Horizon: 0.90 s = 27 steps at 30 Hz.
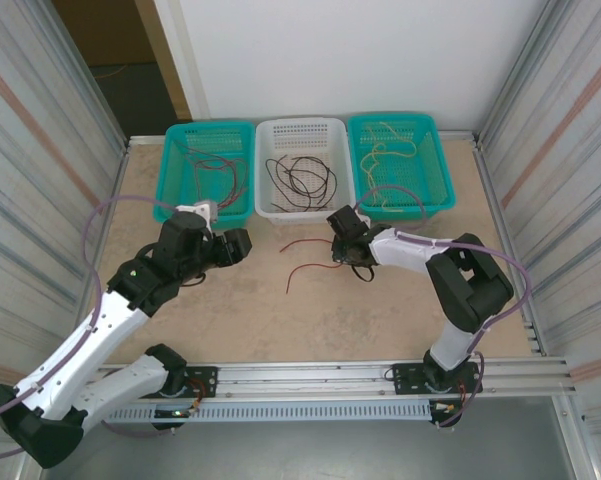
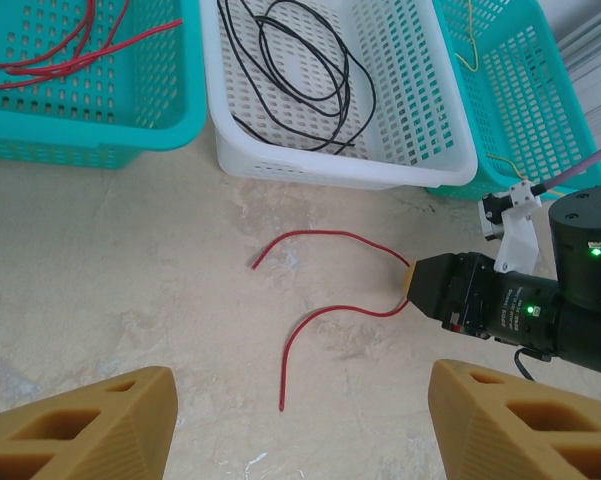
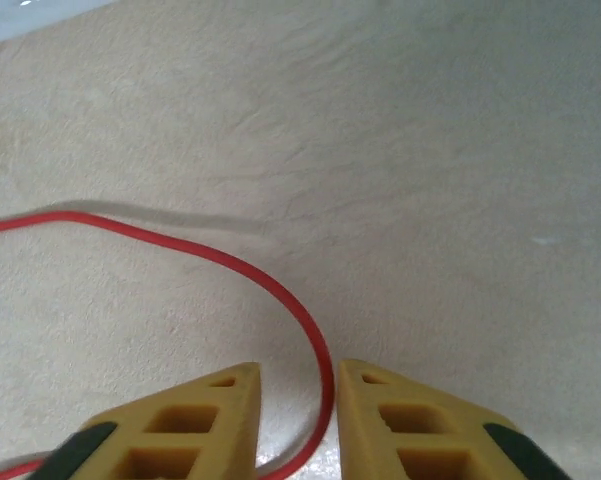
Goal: Untangle the cables
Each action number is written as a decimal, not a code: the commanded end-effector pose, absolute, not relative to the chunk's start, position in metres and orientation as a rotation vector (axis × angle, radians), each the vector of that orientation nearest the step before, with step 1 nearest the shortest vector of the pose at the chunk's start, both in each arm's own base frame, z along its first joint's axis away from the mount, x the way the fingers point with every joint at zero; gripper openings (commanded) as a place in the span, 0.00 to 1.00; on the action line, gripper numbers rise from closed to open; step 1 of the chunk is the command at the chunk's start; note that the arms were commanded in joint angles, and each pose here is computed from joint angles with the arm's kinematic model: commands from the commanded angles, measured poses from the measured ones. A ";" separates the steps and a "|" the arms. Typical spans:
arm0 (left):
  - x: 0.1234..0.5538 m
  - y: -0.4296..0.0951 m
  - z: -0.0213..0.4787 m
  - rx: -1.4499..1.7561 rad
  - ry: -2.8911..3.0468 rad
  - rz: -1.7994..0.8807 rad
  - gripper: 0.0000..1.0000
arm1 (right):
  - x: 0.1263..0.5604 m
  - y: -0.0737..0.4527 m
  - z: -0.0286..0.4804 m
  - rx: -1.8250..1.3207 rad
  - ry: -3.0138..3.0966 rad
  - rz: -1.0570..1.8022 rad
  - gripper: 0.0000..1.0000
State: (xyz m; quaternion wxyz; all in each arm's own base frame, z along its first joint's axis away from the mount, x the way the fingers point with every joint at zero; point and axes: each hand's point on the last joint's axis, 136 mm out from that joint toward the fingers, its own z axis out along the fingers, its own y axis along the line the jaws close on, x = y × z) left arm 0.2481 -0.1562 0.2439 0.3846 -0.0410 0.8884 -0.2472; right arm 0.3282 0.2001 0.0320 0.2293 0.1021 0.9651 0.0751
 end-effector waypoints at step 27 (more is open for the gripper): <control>0.242 -0.230 0.277 0.204 2.082 -1.094 0.67 | 0.254 0.267 0.214 -0.274 2.329 0.819 0.00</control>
